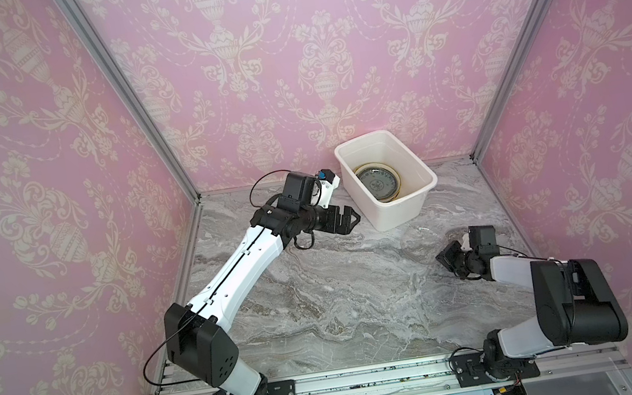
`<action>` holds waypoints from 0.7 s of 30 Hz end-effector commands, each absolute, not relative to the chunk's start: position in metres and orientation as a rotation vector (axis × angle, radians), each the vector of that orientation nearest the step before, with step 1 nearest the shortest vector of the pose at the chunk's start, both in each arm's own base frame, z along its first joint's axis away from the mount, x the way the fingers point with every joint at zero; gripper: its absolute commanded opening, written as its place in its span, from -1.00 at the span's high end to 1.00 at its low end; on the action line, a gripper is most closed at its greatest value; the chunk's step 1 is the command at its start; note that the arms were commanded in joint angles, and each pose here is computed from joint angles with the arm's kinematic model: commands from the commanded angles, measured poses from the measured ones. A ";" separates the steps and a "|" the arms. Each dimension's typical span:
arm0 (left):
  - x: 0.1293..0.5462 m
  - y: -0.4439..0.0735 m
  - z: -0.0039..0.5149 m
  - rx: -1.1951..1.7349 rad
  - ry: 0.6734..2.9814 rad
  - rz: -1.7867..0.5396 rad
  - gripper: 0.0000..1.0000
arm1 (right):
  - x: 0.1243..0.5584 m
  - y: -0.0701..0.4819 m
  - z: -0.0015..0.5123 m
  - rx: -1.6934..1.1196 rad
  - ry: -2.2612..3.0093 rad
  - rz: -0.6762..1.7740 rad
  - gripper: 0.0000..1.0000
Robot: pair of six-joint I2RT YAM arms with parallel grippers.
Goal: Place the plates into the plastic bin on the countertop
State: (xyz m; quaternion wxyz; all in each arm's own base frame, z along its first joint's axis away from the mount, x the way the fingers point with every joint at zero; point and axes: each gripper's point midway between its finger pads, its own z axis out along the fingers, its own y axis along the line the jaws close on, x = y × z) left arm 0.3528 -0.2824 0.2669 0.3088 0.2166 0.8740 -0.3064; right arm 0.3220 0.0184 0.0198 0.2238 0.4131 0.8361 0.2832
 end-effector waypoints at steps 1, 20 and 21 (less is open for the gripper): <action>0.358 -0.285 0.271 0.581 2.305 -0.786 -0.98 | 0.316 0.019 0.015 1.136 2.364 0.757 1.00; 0.425 -0.276 0.345 0.291 2.015 -0.834 -0.99 | 0.285 -0.010 0.147 1.072 2.317 0.481 1.00; 0.429 -0.273 0.348 0.271 2.000 -0.836 -0.99 | 0.285 -0.011 0.159 1.071 2.297 0.480 1.00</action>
